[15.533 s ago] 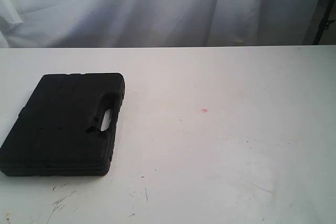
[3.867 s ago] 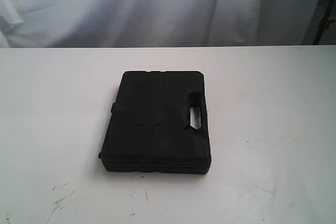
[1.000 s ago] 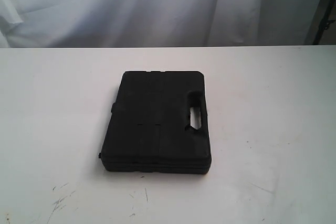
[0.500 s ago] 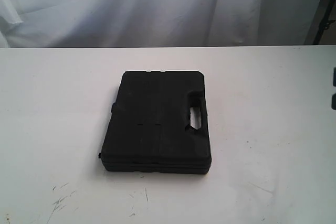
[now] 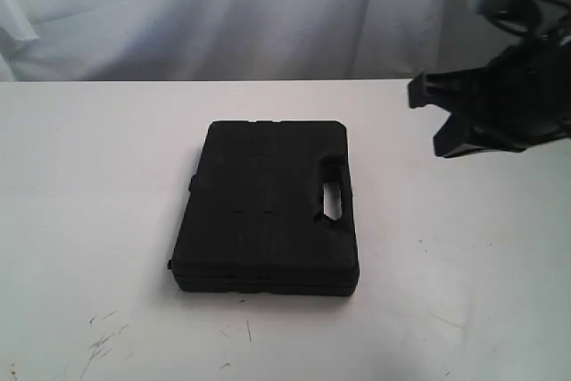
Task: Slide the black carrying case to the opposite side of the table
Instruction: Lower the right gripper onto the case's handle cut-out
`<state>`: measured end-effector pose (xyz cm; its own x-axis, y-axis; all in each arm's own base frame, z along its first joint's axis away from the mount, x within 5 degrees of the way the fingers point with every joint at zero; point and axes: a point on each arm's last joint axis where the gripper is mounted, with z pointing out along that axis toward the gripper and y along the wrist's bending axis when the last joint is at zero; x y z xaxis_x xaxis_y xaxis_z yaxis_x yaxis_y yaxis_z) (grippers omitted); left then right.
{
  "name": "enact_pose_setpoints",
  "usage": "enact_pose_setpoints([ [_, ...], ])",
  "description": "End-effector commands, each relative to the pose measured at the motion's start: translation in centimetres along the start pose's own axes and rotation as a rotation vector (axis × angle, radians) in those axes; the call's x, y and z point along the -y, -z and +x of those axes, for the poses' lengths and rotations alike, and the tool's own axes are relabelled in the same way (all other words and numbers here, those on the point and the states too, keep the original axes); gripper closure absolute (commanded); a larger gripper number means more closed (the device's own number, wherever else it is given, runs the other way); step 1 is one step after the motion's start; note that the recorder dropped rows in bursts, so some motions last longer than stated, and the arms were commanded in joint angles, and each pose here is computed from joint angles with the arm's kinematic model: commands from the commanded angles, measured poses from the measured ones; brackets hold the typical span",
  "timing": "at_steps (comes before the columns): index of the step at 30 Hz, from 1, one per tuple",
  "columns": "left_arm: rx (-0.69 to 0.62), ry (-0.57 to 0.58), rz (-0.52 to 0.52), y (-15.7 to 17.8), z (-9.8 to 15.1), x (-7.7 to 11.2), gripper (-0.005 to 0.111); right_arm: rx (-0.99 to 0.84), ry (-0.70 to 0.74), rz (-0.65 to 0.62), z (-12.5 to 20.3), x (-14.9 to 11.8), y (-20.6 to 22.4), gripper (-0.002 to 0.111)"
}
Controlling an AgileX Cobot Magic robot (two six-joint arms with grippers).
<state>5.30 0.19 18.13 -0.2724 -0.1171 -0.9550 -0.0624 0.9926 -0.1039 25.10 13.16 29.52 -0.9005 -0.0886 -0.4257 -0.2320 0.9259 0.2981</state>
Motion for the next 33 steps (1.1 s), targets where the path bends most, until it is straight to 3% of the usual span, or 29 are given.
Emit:
enact_pose_setpoints([
  [1,0.005,0.0,-0.001,0.0,0.1,0.0,0.107,-0.05,0.015,0.044,-1.5,-1.5,-3.3,0.108],
  [13,0.005,-0.002,-0.001,0.0,0.1,0.0,0.107,-0.124,0.044,0.109,-3.8,-3.2,-11.5,0.105],
  [22,0.005,0.0,-0.001,0.0,0.1,0.0,0.107,-0.129,0.057,0.127,-5.2,-3.2,-15.1,0.067],
  [33,0.005,-0.001,-0.001,0.0,0.1,0.0,0.107,-0.174,0.06,0.152,-5.0,-2.5,-18.8,0.067],
])
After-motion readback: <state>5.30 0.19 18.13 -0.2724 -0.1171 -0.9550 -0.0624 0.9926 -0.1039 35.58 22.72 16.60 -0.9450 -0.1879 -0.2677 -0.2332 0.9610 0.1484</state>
